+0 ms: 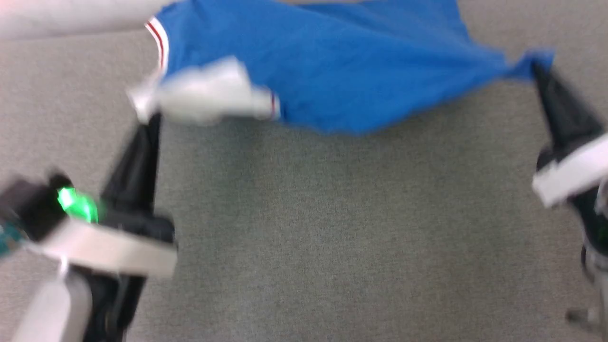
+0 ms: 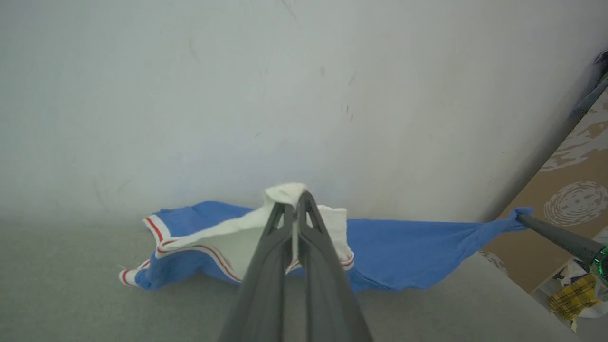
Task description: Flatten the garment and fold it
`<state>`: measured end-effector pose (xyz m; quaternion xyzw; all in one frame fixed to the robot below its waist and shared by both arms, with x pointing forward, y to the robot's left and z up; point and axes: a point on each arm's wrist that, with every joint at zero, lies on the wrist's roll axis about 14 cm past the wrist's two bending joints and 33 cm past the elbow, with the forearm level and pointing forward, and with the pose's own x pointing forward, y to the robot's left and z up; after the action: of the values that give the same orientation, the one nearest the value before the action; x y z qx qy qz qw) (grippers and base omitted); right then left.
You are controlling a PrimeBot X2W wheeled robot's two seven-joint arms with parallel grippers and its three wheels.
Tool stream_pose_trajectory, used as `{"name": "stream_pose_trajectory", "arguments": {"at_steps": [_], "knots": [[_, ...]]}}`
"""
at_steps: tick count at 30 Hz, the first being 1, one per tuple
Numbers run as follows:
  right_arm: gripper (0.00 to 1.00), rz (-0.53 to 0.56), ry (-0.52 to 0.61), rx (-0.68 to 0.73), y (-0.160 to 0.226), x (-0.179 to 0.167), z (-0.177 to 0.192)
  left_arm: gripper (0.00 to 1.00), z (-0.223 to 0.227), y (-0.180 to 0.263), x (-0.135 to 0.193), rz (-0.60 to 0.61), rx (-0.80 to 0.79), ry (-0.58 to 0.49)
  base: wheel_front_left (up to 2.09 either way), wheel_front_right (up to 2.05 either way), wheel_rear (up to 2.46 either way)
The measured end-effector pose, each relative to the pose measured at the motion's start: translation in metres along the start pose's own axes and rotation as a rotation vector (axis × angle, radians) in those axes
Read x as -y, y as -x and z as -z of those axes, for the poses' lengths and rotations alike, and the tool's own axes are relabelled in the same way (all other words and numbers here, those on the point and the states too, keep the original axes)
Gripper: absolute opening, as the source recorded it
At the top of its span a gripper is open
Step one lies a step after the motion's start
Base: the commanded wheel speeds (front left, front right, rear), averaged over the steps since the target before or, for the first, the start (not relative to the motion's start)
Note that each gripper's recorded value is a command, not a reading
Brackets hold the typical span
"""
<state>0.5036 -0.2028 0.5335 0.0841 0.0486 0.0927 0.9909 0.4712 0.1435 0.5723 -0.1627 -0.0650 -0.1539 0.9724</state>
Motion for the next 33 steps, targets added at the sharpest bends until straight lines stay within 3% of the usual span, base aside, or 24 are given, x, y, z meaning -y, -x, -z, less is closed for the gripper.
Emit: {"name": "stream_pose_trajectory", "arguments": {"at_steps": [4, 11, 17, 26, 30, 33], "knots": [[0.0, 0.013, -0.046, -0.082, 0.04, -0.003, 0.024, 0.0, 0.034, 0.052, -0.006, -0.06, -0.183, 0.031, 0.0, 0.0, 0.0], [0.0, 0.014, -0.11, -0.277, 0.108, -0.009, 0.065, 0.0, 0.061, 0.123, 0.017, -0.079, -0.404, 0.217, 0.0, 0.0, 0.0], [0.0, 0.008, -0.102, -0.393, 0.157, -0.008, 0.083, 0.0, 0.061, 0.171, 0.047, -0.041, -0.525, 0.408, 0.0, 0.0, 0.0], [0.0, 0.045, -0.215, -0.655, 0.237, -0.006, 0.123, 0.0, 0.034, 0.225, 0.049, -0.102, -0.509, 0.508, 0.0, 0.0, 0.0], [0.0, 0.045, -0.24, -0.696, 0.256, -0.01, 0.124, 0.0, 0.02, 0.237, 0.05, -0.111, -0.474, 0.494, 0.0, 0.0, 0.0], [0.0, 0.035, -0.243, -0.629, 0.25, -0.016, 0.107, 0.0, 0.007, 0.239, 0.047, -0.113, -0.423, 0.438, 0.0, 0.0, 0.0]]}}
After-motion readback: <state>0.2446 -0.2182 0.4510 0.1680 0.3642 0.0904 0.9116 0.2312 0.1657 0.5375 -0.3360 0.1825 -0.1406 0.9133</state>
